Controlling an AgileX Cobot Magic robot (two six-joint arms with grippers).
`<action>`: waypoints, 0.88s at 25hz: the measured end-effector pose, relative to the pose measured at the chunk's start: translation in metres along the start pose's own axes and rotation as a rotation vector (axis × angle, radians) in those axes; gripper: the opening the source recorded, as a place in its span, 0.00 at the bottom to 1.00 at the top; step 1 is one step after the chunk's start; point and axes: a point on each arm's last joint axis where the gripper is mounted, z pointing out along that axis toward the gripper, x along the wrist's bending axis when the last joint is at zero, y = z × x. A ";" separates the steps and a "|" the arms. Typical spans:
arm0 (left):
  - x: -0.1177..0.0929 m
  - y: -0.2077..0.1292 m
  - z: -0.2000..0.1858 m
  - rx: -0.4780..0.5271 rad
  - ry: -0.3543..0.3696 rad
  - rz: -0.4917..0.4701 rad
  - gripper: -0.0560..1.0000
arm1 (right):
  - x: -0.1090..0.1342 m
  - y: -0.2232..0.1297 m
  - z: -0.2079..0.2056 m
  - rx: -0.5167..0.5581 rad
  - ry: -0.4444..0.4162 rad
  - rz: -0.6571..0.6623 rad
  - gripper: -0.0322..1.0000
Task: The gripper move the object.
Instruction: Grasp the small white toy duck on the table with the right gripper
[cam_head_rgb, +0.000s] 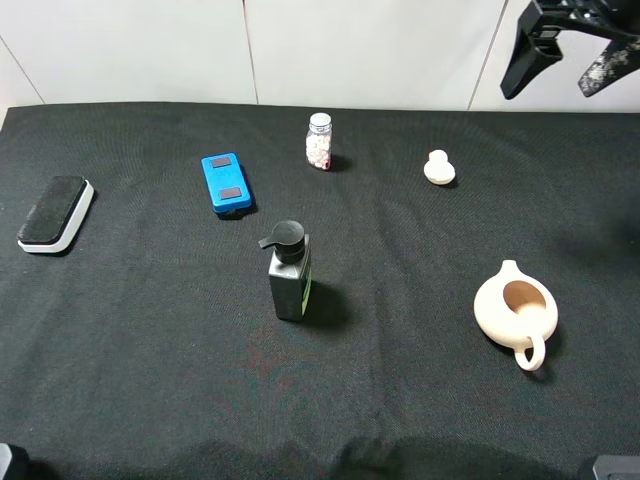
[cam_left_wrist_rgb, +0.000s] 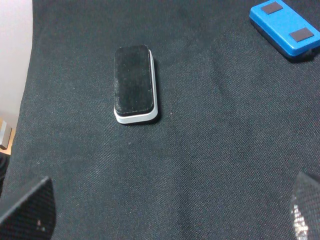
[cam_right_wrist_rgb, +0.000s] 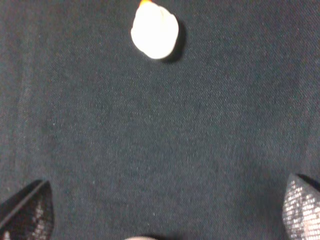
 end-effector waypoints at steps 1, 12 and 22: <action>0.000 0.000 0.000 0.000 0.000 0.000 0.99 | 0.003 0.002 0.003 0.006 0.000 -0.010 0.70; 0.000 0.000 0.000 0.000 0.000 0.000 0.99 | 0.055 0.024 0.040 0.048 -0.005 -0.160 0.70; 0.000 0.000 0.000 0.000 0.000 0.000 0.99 | 0.057 0.031 0.068 0.068 -0.035 -0.146 0.70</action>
